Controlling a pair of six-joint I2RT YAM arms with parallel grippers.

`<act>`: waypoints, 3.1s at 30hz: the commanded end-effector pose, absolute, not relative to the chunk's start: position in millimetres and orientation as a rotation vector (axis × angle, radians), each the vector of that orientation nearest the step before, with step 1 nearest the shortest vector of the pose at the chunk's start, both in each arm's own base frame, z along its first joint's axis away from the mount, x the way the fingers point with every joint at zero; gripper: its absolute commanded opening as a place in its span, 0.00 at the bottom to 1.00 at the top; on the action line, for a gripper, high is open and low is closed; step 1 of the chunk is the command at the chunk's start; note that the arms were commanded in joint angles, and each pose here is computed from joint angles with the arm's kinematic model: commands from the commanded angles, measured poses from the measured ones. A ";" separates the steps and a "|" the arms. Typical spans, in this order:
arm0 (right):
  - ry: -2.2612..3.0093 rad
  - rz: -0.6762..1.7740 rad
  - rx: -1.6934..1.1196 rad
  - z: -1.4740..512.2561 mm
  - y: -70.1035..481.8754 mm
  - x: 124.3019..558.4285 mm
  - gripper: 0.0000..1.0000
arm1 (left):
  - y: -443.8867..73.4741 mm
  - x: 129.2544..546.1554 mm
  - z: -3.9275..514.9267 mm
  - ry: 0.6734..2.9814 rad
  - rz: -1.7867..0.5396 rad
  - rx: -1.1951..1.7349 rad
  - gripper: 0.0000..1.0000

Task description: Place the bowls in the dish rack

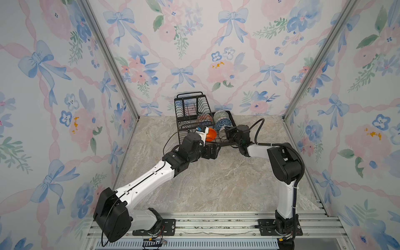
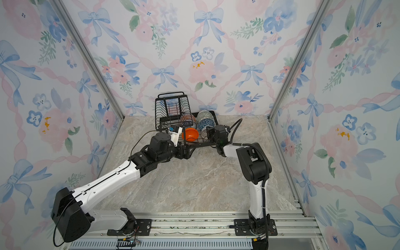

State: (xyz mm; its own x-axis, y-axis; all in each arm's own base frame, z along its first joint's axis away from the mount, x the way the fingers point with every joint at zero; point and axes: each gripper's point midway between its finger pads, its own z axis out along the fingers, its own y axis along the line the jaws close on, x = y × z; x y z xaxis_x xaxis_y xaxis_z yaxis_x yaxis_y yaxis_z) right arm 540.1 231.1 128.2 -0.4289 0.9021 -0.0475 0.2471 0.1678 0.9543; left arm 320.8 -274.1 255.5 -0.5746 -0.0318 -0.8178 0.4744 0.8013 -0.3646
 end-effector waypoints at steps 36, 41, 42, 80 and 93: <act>2.108 0.484 0.750 240.5 50.1 441.6 0.97 | 1.5 329.7 247.4 1.729 0.188 -0.220 0.98; 1.971 0.120 0.773 250.6 -17.4 410.3 0.97 | 64.5 325.8 206.7 1.738 0.366 -0.377 0.98; 1.932 0.047 0.822 249.8 -32.1 402.0 0.97 | 69.5 324.9 198.1 1.742 0.393 -0.392 0.98; 1.947 -0.303 0.342 111.5 -52.8 393.5 0.97 | 41.3 396.5 104.6 1.889 0.216 -0.233 0.98; 1.829 -0.137 0.171 102.9 -23.2 377.7 0.97 | 20.5 380.7 108.4 1.820 0.130 -0.114 0.98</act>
State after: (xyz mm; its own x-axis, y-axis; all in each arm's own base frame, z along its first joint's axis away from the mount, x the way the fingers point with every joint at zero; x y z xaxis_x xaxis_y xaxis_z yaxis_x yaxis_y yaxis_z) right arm 367.5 -28.1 68.6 -0.3792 0.0562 -0.9236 0.2247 0.9739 -0.0330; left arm 383.4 34.5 100.1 -0.2995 -0.0474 -0.9529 -0.2374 0.9711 0.0263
